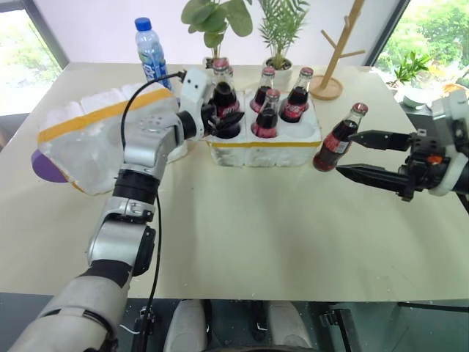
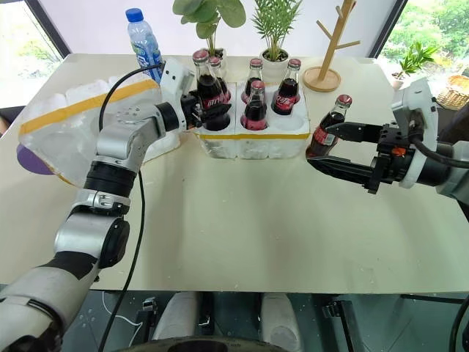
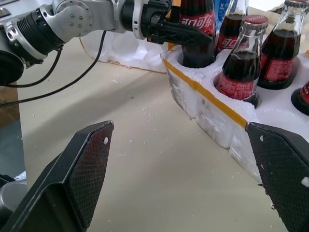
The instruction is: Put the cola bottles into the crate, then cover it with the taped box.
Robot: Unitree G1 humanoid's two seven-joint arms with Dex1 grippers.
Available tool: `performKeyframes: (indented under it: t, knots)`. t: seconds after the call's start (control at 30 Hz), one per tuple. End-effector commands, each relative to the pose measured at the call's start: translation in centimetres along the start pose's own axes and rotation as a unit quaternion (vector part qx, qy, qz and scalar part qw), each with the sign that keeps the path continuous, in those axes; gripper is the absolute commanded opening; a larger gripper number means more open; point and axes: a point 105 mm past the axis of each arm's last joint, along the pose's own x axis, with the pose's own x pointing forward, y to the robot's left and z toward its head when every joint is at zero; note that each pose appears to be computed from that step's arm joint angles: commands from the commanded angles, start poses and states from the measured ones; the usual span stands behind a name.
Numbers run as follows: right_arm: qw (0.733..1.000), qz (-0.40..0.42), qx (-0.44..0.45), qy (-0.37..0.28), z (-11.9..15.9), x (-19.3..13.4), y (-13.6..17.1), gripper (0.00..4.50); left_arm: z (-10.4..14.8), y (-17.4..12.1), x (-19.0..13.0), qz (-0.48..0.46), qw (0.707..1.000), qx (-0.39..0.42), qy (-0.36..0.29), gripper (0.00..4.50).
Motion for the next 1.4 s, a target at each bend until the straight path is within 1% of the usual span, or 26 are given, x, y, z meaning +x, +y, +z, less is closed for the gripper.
performKeyframes:
  t: [0.03, 0.07, 0.13, 0.2, 0.3, 0.4, 0.47, 0.53, 0.6, 0.67, 0.77, 0.87, 0.97, 1.37, 1.4]
  knots:
    - [0.999, -0.015, -0.030, -0.007, 0.6, 0.1, -0.2, 4.50, 1.8, 0.1, 0.3, 0.003, 0.999, 0.046, -0.011, 4.13]
    - [0.999, -0.022, -0.033, -0.002, 0.4, 0.2, -0.4, 4.50, 1.6, 0.2, 0.4, 0.005, 0.999, 0.051, -0.005, 4.49]
    - [0.998, -0.042, -0.037, 0.015, -0.5, 0.3, -1.0, 4.50, 1.7, 0.2, 0.3, 0.003, 0.998, 0.055, -0.008, 4.49]
    - [0.997, -0.065, -0.033, 0.032, -1.6, 0.2, -1.6, 4.50, 2.6, 0.3, -0.3, -0.007, 0.998, 0.055, -0.023, 4.49]
    - [0.994, -0.100, -0.013, 0.040, -3.2, -0.1, -2.5, 4.50, 5.5, 0.3, -1.9, -0.034, 0.996, 0.039, -0.079, 4.49]
    - [0.989, -0.144, 0.011, 0.040, -4.6, -0.5, -3.7, 4.50, 8.6, -0.3, -4.0, -0.079, 0.987, 0.030, -0.133, 4.49]
    - [0.984, -0.175, 0.025, 0.036, -5.5, -0.6, -4.7, 4.50, 10.2, -1.0, -5.6, -0.118, 0.980, 0.021, -0.160, 4.49]
    - [0.979, -0.196, 0.033, 0.034, -6.3, -0.4, -5.3, 4.50, 11.1, -2.7, -7.5, -0.188, 0.967, 0.002, -0.171, 4.49]
    - [0.976, -0.213, 0.036, 0.030, -6.9, -0.1, -5.9, 4.50, 10.9, -4.4, -9.0, -0.249, 0.955, -0.006, -0.160, 4.49]
    - [0.969, -0.241, 0.044, 0.021, -7.4, 0.3, -6.9, 4.50, 8.8, -5.9, -10.2, -0.293, 0.950, 0.005, -0.111, 4.49]
    - [0.962, -0.266, 0.056, 0.008, -8.0, 0.8, -8.0, 4.50, 5.9, -6.5, -10.4, -0.295, 0.954, 0.015, -0.055, 4.49]
    - [0.959, -0.276, 0.059, -0.002, -8.4, 1.8, -8.8, 4.50, 4.3, -6.4, -10.3, -0.282, 0.959, 0.022, -0.033, 4.49]
    - [0.956, -0.285, 0.065, -0.010, -8.6, 2.7, -9.7, 4.50, 3.9, -6.5, -10.1, -0.278, 0.960, 0.024, -0.030, 4.49]
    - [0.950, -0.297, 0.090, -0.034, -9.0, 6.3, -13.0, 4.50, 3.8, -6.5, -9.7, -0.259, 0.965, 0.029, -0.032, 4.49]
    - [0.949, -0.299, 0.095, -0.037, -9.1, 6.5, -13.3, 4.25, 3.8, -6.4, -9.8, -0.257, 0.965, 0.030, -0.032, 4.50]
